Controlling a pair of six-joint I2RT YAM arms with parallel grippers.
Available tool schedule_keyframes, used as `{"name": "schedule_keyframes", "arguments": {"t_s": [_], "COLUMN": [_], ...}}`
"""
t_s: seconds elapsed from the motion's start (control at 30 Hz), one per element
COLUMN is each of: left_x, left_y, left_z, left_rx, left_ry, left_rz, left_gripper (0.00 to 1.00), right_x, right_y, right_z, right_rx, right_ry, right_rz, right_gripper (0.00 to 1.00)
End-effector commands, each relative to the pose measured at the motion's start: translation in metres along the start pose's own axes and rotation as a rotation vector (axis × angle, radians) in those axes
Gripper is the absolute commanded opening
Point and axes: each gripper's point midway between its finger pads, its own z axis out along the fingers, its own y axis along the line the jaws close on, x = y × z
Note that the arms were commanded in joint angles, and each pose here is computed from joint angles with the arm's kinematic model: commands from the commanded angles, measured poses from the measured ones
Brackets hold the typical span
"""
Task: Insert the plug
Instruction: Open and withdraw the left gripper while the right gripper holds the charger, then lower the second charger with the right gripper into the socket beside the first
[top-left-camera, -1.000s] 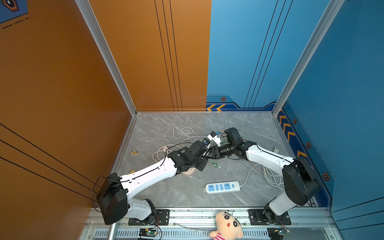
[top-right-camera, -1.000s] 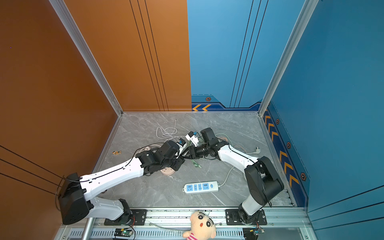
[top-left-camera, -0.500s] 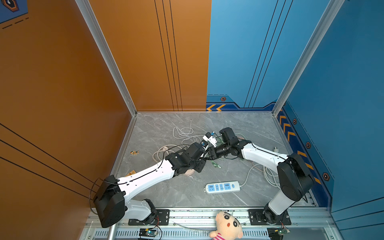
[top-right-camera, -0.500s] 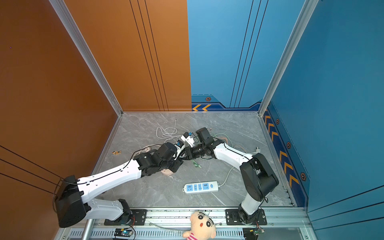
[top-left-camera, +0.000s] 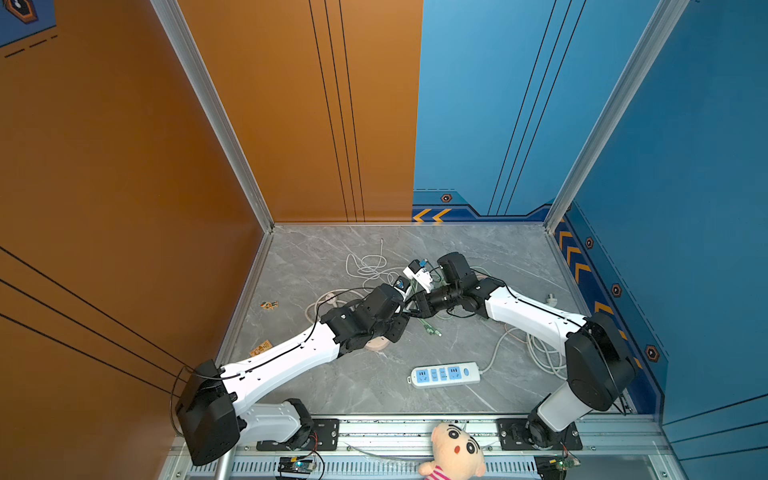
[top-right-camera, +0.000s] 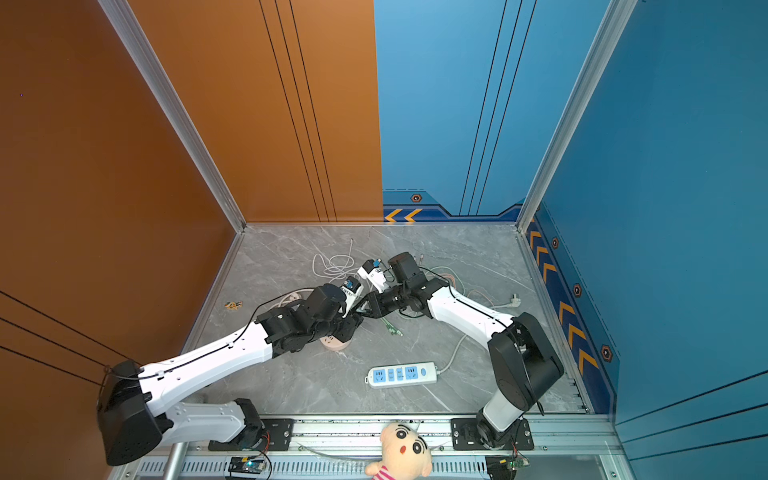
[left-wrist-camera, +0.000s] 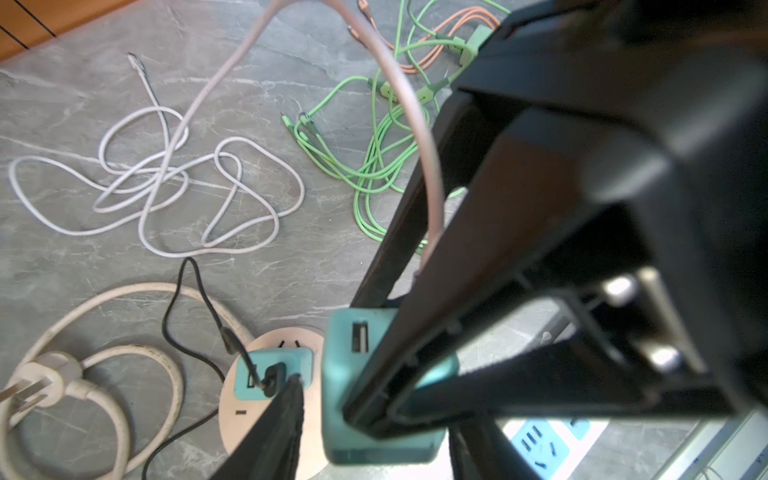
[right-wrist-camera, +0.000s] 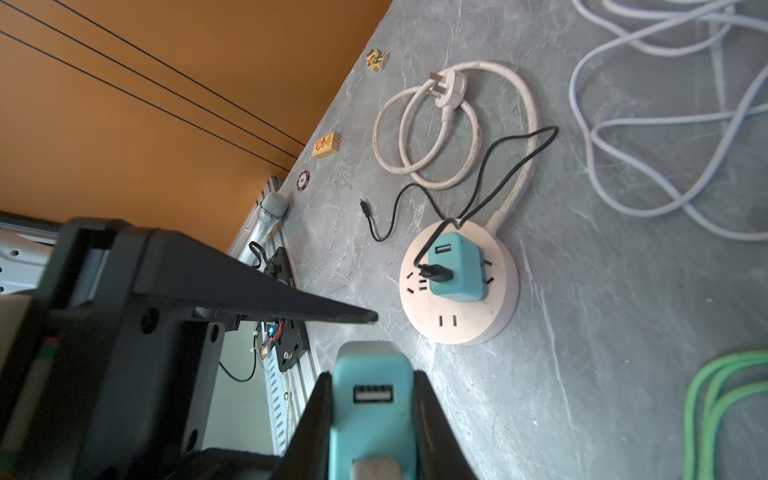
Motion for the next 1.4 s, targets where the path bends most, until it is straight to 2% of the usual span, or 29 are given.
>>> {"name": "schedule_keyframes", "arguments": {"t_s": [0.0,0.03,0.07,0.23,0.37,0.47,0.6,0.73,0.87,1.03,1.37], "left_x": [-0.037,-0.035,-0.034,-0.023,-0.009,0.005,0.026,0.068,0.098,0.104,0.119], "left_y": [0.029,0.032,0.034,0.062,0.1,0.119,0.138,0.167,0.174,0.174,0.167], "left_z": [-0.024,-0.029,-0.035,-0.068,-0.094,-0.104,-0.1,-0.086,-0.066,-0.064,-0.057], "left_rx": [-0.099,-0.1,-0.104,-0.175,-0.269,-0.31,-0.373,-0.485,-0.431,-0.42,-0.391], "left_ry": [-0.18,-0.187,-0.195,-0.244,-0.286,-0.286,-0.226,-0.056,0.05,0.062,0.084], "left_rz": [-0.077,-0.079,-0.081,-0.141,-0.287,-0.368,-0.455,-0.593,-0.765,-0.782,-0.822], "left_gripper": [0.67,0.74,0.76,0.76,0.74,0.72,0.7,0.66,0.56,0.51,0.51], "right_x": [0.012,0.01,0.007,-0.004,-0.008,-0.015,-0.025,-0.022,-0.014,-0.004,-0.006], "right_y": [-0.014,-0.018,-0.02,-0.018,0.007,0.02,0.036,0.049,0.049,0.052,0.043], "right_z": [-0.001,-0.003,-0.004,-0.009,-0.005,-0.003,0.0,0.012,0.034,0.06,0.088], "right_rx": [0.107,0.132,0.151,0.225,0.236,0.243,0.249,0.267,0.31,0.365,0.394], "right_ry": [0.027,0.017,0.009,-0.021,-0.03,-0.034,-0.051,-0.029,0.034,0.085,0.117], "right_rz": [0.024,0.029,0.029,-0.013,-0.138,-0.185,-0.242,-0.342,-0.397,-0.506,-0.531], "right_gripper": [0.0,0.0,0.0,0.0,0.0,0.0,0.0,0.0,0.0,0.0,0.0]}}
